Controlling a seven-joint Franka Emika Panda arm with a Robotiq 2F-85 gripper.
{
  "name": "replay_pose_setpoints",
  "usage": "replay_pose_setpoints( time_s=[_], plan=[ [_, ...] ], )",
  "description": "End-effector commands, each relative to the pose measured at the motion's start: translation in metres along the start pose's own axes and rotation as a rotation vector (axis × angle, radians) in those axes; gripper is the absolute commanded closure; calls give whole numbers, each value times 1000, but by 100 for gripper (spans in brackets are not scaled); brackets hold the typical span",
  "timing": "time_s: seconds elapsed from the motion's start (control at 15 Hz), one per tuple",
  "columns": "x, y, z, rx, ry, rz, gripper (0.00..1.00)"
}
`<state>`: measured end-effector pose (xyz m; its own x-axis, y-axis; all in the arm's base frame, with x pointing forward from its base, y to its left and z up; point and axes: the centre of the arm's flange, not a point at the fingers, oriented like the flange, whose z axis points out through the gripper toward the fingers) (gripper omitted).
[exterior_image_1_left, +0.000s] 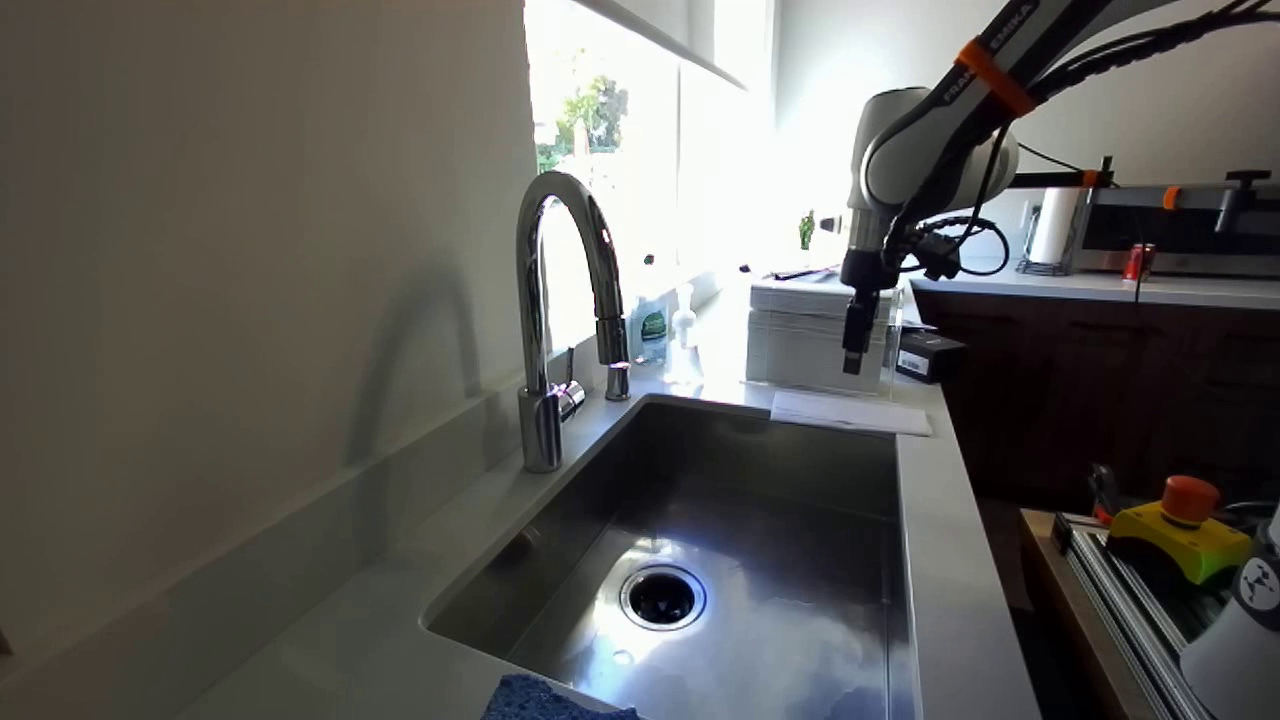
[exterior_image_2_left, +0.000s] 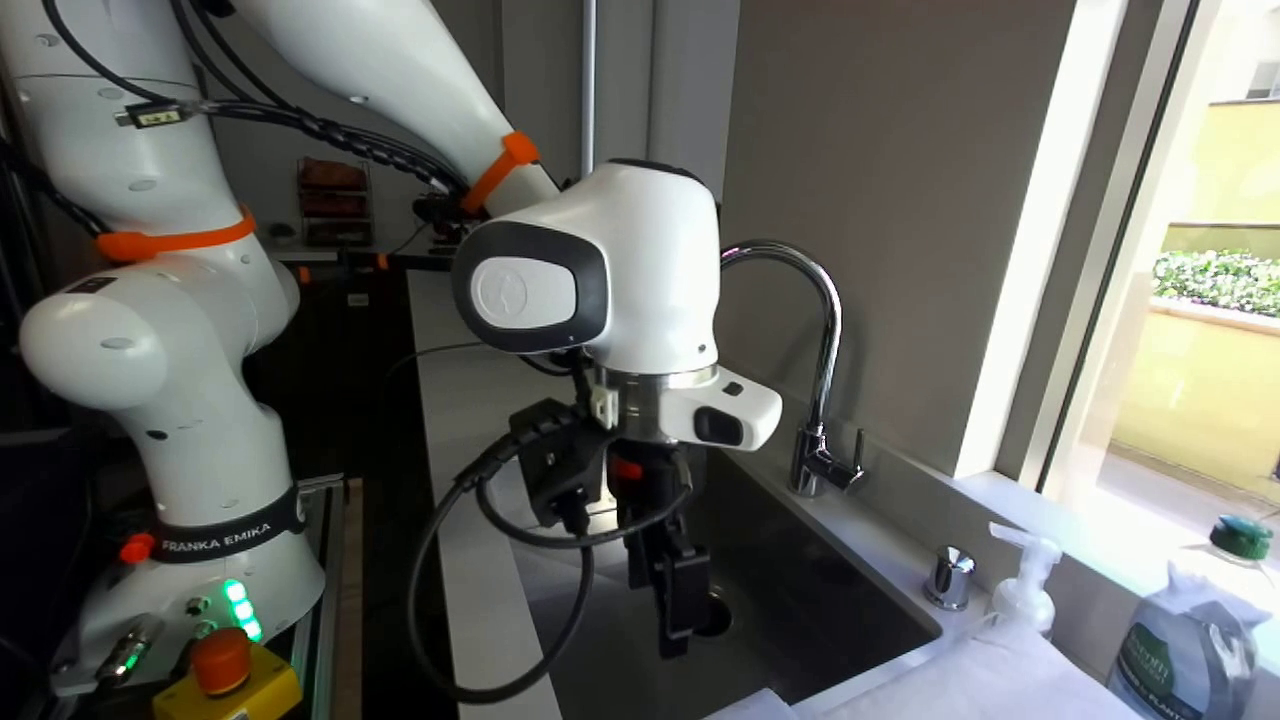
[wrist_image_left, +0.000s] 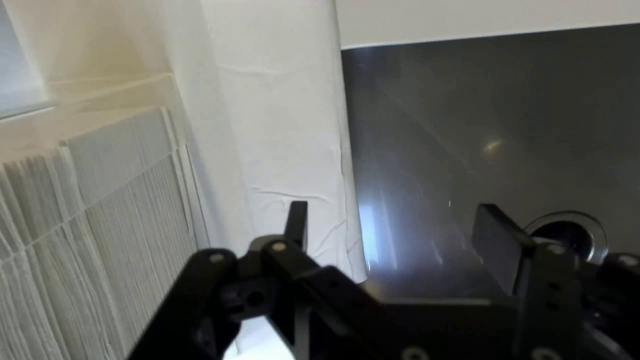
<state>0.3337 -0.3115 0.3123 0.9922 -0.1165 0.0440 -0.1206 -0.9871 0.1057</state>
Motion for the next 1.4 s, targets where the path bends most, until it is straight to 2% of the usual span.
replay_pose_setpoints(
  time_s=[0.0,0.47,0.73,1.33],
  plan=[
    [11,18,33,-15,-4,-34,47],
    [13,26,67,-62,-15,-46,99],
    [17,35,84,-90,-14,-33,100],
    [37,32,110,-133,20,-14,100]
  ],
)
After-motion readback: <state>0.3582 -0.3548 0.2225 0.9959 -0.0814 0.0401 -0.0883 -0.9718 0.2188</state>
